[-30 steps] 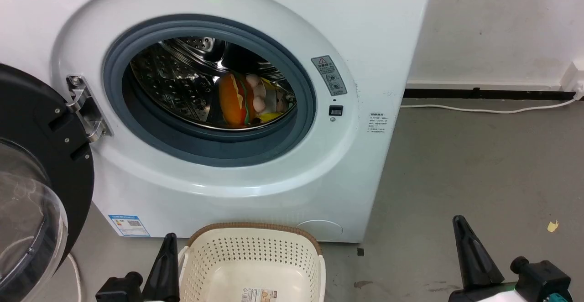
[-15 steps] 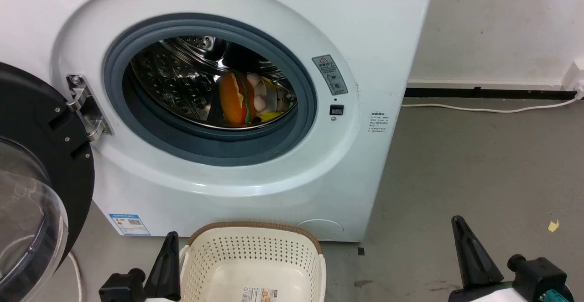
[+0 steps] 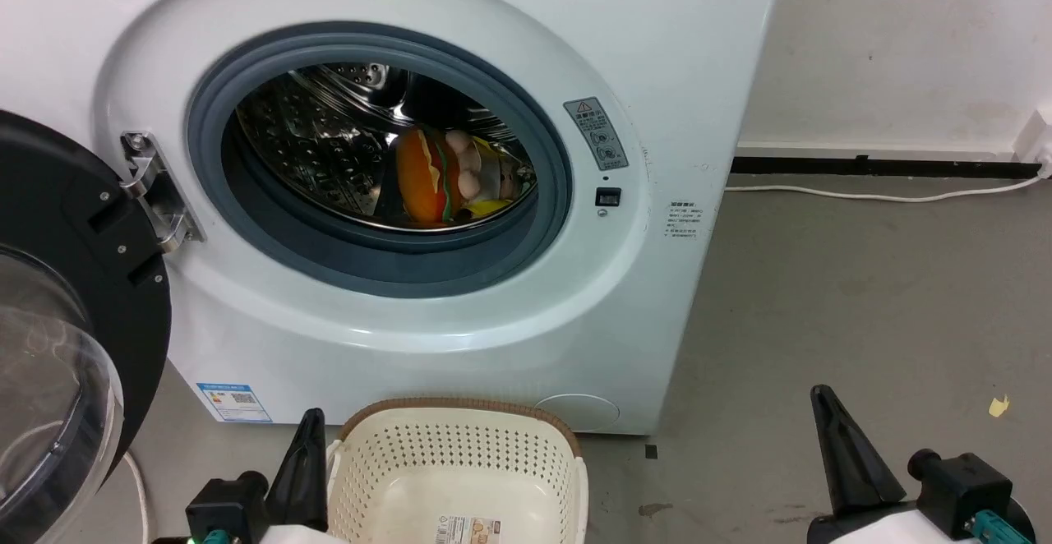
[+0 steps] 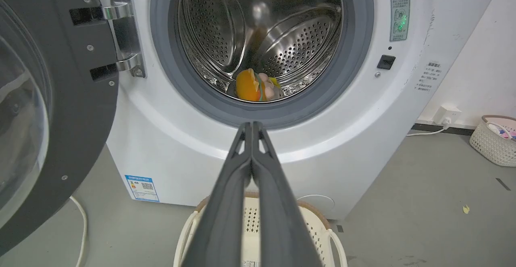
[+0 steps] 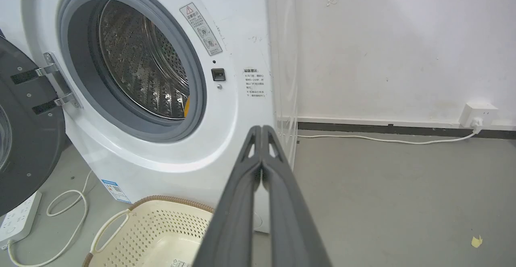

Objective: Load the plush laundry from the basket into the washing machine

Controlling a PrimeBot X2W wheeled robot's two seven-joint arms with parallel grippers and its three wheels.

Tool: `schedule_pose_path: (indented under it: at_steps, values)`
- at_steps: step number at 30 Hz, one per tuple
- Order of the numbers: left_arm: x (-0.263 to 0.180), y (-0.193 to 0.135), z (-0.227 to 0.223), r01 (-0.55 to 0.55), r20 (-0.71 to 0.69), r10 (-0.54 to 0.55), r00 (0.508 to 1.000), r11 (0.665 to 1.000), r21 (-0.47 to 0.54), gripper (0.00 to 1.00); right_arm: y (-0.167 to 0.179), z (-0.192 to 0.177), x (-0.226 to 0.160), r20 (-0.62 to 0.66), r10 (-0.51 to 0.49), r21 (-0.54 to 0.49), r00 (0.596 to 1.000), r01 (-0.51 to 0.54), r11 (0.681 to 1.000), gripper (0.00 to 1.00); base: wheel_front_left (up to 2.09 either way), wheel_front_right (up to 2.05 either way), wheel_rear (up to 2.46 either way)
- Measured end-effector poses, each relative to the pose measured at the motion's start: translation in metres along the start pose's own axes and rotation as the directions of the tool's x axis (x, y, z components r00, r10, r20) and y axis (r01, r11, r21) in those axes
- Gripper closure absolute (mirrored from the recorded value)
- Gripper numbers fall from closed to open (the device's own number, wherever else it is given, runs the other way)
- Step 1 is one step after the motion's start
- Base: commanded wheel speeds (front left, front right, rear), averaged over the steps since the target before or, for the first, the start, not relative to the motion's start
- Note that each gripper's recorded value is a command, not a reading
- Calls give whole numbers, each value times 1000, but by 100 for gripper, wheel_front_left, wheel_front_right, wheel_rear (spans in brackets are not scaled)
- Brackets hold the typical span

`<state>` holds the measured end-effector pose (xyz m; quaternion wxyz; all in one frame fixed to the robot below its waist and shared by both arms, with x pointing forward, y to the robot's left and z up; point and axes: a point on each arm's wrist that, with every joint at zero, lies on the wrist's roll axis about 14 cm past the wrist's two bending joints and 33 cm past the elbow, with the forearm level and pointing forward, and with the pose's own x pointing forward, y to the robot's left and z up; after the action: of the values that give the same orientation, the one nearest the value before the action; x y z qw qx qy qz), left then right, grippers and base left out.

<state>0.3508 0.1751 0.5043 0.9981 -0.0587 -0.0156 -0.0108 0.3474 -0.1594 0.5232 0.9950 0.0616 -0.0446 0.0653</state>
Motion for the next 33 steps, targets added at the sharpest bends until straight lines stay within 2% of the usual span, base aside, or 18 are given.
schedule_pose_path:
  at_steps: [33]
  values:
    - [7, -1, 5, 2, -26, 0, 1000, 998, 66, 100, -1, -1, 9, -48, 4, -68, 999, -7, 998, 100, 0, 0, 0]
